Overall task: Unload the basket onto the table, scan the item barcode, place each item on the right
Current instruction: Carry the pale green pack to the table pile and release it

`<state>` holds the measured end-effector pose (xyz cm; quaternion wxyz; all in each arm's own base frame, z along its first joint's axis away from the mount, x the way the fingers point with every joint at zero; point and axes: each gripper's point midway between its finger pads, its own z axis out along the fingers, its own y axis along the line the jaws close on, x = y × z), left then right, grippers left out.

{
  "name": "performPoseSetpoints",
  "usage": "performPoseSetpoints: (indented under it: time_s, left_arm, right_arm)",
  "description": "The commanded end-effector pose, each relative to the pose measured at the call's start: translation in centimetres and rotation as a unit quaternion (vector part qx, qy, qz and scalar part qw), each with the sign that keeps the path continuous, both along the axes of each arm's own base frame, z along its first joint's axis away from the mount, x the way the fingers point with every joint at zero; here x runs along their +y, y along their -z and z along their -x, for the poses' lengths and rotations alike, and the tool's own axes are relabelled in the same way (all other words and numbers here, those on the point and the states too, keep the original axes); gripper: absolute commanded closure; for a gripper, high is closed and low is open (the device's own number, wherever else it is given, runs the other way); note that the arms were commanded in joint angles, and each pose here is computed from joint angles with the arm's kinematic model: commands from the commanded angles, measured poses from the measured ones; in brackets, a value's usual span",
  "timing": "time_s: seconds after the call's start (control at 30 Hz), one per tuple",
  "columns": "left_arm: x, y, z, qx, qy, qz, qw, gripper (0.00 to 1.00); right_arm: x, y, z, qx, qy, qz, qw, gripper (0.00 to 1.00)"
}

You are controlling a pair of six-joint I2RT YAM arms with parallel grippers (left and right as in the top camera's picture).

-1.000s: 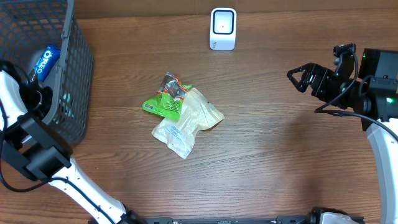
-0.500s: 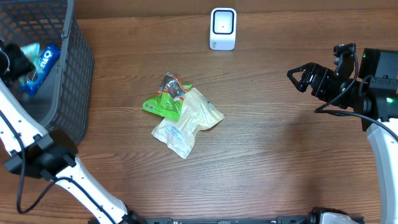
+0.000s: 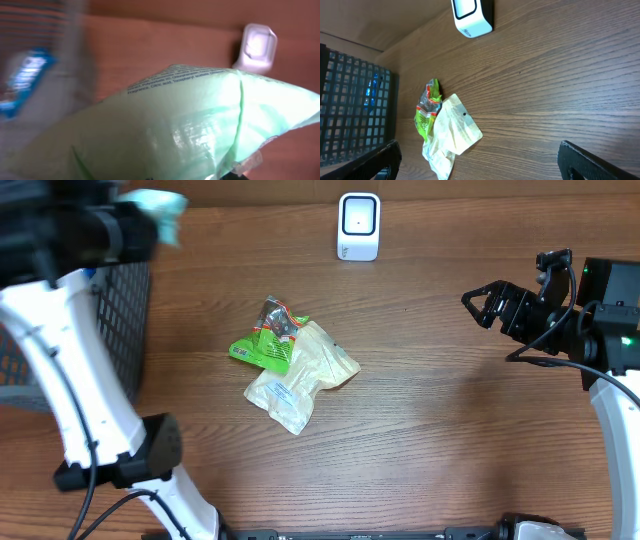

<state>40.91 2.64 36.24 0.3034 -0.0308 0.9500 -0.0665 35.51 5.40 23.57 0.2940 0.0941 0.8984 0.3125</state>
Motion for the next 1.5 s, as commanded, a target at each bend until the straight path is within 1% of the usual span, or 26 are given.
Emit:
performPoseSetpoints:
  time_s: [0.0,0.07,0.13,0.2,0.37,0.47,0.53,0.6,0.67,0.77,0.9,0.93,1.03,1.13,1.23,1.27,1.33,1.37,1.4,1.47]
  left_arm:
    - [-4.1,6.6,-0.4,0.112,0.035,0.017,0.993,0.72]
    - [-6.3,10.4,0.2,0.176,0.054,0.015,0.983,0.72]
    - [-8.1,13.8,1.0,0.230,0.066,0.014,0.971,0.66]
    - [-9.7,17.0,1.6,0.271,0.079,0.010,0.959,0.65]
    - [-12.4,23.6,2.8,0.340,0.110,-0.003,0.934,0.64]
    - [-12.9,26.1,3.5,0.372,0.115,-0.008,0.921,0.64]
    - [-13.1,27.0,3.9,0.388,0.117,-0.010,0.914,0.62]
    - [-13.0,27.3,4.2,0.397,0.116,-0.010,0.910,0.57]
    - [-13.0,27.1,4.4,0.401,0.117,-0.010,0.909,0.47]
    - [-12.9,26.5,4.8,0.405,0.126,-0.012,0.906,0.38]
    - [-12.5,24.4,5.1,0.406,0.142,-0.018,0.903,0.36]
    - [-12.4,23.6,4.7,0.397,0.145,-0.019,0.906,0.37]
    - [-12.6,20.6,3.0,0.342,0.147,-0.002,0.928,0.32]
    - [-12.2,16.1,0.9,0.262,0.142,0.010,0.955,0.32]
    - [-10.4,10.5,-0.9,0.164,0.117,0.011,0.979,0.30]
    - [-8.8,7.4,-1.6,0.112,0.095,0.008,0.989,0.32]
    - [-6.6,4.5,-1.9,0.063,0.064,-0.003,0.996,0.33]
    - [-4.6,2.7,-2.0,0.033,0.032,-0.017,0.999,0.32]
    - [-1.8,0.9,-2.0,0.003,-0.008,-0.039,0.999,0.30]
    - [2.5,-1.1,-1.7,-0.029,-0.067,-0.072,0.995,0.25]
  right_arm:
    - [0.3,-1.2,-0.3,-0.016,-0.007,-0.001,1.000,0.00]
    - [0.3,-1.2,-0.3,-0.016,-0.007,-0.001,1.000,0.00]
    - [0.3,-1.2,-0.3,-0.016,-0.007,-0.001,1.000,0.00]
    - [0.3,-1.2,-0.2,-0.014,-0.007,-0.001,1.000,0.00]
    - [0.3,-1.1,-0.1,-0.010,-0.007,-0.001,1.000,0.00]
    - [0.3,-0.9,0.1,-0.005,-0.007,-0.002,1.000,0.00]
    - [0.3,-0.8,0.2,-0.001,-0.007,-0.002,1.000,0.00]
    - [0.4,-0.7,0.3,0.002,-0.008,-0.002,1.000,0.00]
    - [0.4,-0.6,0.4,0.004,-0.008,-0.002,1.000,0.00]
    - [0.4,-0.7,0.4,0.003,-0.008,-0.002,1.000,0.00]
    - [0.4,-0.7,0.3,0.002,-0.008,-0.002,1.000,0.00]
    - [0.4,-0.7,0.3,0.002,-0.008,-0.002,1.000,0.00]
    - [0.4,-0.7,0.3,0.001,-0.008,-0.001,1.000,0.00]
    - [0.4,-0.7,0.3,0.002,-0.008,-0.002,1.000,0.00]
    - [0.4,-0.7,0.3,0.001,-0.008,-0.001,1.000,0.00]
    - [0.4,-0.7,0.3,0.001,-0.008,-0.001,1.000,0.00]
    - [0.4,-0.7,0.3,0.001,-0.009,0.000,1.000,0.00]
    - [0.4,-0.6,0.4,0.000,-0.013,0.003,1.000,0.00]
    - [0.4,-0.6,0.4,0.000,-0.014,0.004,1.000,0.00]
    - [0.4,-0.6,0.5,0.001,-0.014,0.004,1.000,0.00]
